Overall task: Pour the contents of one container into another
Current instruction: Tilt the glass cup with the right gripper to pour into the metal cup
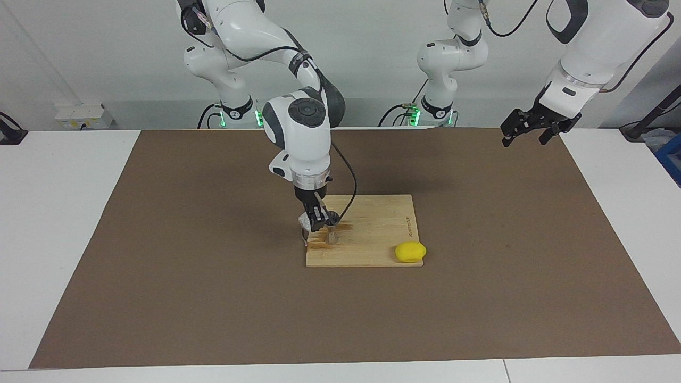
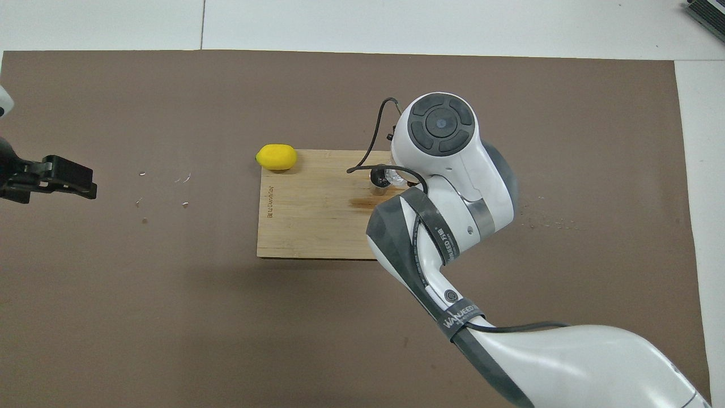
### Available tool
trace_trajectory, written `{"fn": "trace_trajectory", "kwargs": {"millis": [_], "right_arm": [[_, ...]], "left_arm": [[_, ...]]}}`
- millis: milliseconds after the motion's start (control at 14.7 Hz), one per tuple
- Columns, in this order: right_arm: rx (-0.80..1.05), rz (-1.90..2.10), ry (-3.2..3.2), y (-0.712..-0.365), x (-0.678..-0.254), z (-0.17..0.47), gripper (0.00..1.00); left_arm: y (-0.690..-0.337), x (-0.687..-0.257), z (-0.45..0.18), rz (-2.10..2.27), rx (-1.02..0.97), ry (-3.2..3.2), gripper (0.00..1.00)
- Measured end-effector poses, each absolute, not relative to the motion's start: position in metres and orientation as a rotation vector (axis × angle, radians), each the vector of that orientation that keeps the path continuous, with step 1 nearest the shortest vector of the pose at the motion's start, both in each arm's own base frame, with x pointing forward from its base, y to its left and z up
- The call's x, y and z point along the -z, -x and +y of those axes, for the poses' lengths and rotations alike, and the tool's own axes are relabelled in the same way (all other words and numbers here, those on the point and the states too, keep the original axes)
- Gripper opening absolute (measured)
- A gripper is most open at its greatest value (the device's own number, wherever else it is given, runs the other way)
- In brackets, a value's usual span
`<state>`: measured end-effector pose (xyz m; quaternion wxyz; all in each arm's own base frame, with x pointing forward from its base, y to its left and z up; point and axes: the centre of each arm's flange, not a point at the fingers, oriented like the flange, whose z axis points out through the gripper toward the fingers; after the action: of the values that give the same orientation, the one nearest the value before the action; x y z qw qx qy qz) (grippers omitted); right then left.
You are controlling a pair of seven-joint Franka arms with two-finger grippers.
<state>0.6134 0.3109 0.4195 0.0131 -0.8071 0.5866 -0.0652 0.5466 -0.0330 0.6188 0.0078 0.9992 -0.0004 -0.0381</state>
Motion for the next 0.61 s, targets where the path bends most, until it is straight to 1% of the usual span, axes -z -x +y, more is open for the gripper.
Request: {"fn": "trace_trajectory", "kwargs": {"millis": [611], "right_arm": [[0.27, 1.786, 2.542, -0.6122, -0.429, 0.3195, 0.5]], "left_arm": [[-0.5466, -0.6188, -0.033, -0.001, 0.119, -3.124, 1.0]]}}
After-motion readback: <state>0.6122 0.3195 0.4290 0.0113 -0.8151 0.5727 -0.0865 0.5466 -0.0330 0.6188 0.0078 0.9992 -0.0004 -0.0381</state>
